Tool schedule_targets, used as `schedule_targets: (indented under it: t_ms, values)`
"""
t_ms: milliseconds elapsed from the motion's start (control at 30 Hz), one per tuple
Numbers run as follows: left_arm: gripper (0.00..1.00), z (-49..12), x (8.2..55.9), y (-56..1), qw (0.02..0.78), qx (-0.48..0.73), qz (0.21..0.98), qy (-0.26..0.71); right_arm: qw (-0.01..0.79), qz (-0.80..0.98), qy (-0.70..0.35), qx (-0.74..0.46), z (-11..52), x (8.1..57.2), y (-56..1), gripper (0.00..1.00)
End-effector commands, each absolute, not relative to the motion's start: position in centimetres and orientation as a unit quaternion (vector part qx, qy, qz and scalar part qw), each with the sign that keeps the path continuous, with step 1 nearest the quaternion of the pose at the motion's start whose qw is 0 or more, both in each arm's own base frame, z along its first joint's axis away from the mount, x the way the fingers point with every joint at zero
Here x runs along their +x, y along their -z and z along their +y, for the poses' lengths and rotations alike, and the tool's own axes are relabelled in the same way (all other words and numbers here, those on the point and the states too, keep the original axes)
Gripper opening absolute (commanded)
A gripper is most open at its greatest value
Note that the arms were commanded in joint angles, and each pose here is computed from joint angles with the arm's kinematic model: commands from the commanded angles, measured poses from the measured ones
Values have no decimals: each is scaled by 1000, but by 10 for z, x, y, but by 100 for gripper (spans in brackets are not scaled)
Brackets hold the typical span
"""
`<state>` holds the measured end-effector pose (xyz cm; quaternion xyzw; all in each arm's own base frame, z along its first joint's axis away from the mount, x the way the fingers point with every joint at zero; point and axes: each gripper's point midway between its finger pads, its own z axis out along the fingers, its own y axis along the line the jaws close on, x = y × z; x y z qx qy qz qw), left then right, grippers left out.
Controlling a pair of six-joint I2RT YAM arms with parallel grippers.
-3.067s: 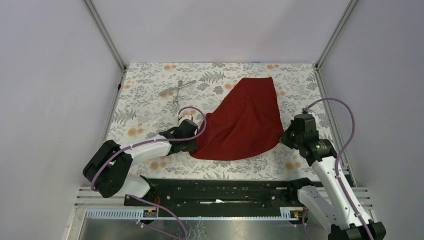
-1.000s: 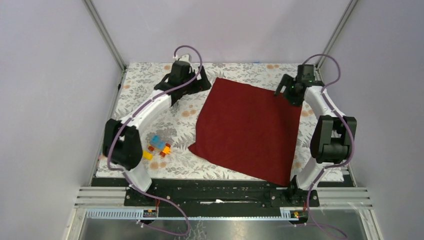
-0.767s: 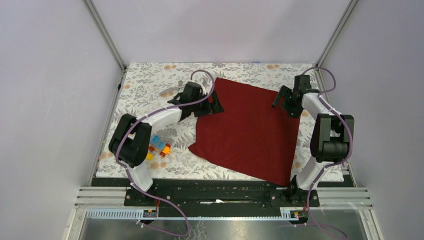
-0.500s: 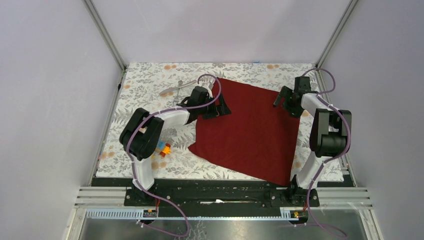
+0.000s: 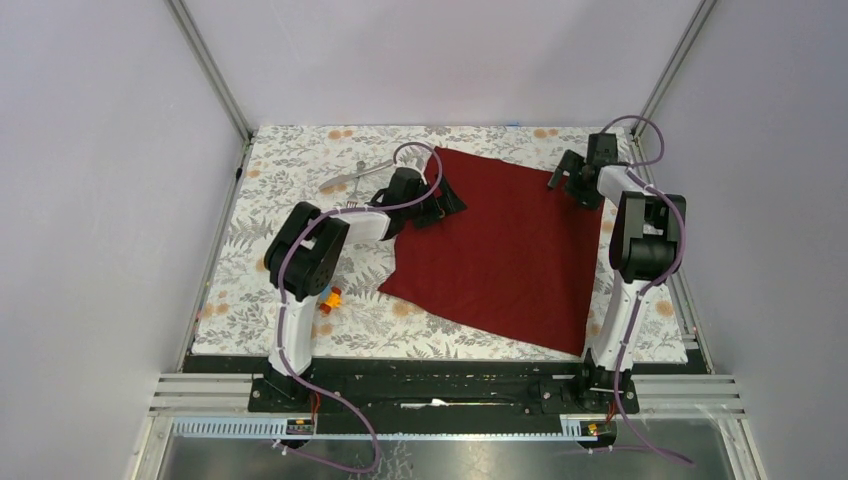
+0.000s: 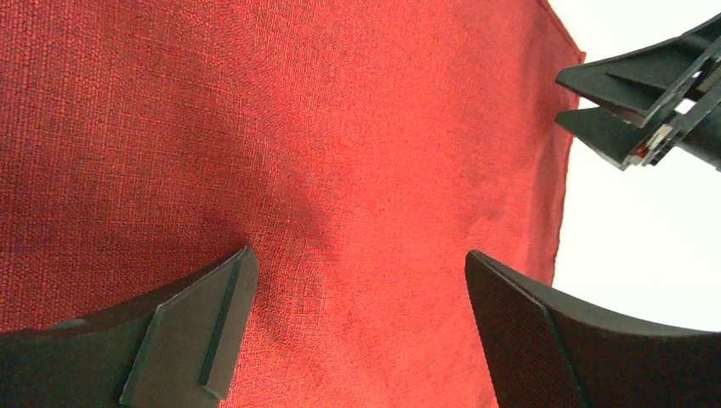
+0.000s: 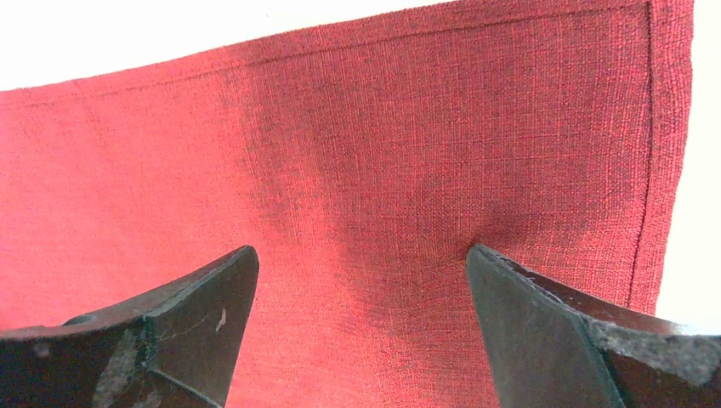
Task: Fold the napkin into a case and place the utensils inside
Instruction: Flatten out the crumpled napkin at the center of the board.
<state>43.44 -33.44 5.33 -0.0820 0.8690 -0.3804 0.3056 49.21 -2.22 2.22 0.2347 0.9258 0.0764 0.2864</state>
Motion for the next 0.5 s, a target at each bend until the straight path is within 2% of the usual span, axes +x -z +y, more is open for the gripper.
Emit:
schedule_targets:
  t_ms: [0, 267, 367, 467]
  values:
    - [99, -326, 465, -38, 307, -122, 864, 380, 241, 940, -64, 235, -30, 502, 14, 100]
    - [99, -327, 490, -45, 303, -113, 864, 387, 235, 948, -74, 201, -31, 548, 7, 100]
    - [99, -326, 489, -78, 318, -105, 861, 383, 251, 945, -60, 199, -31, 552, -38, 100]
    - [99, -320, 478, -120, 333, -107, 855, 383, 271, 943, -27, 190, -27, 531, -104, 100]
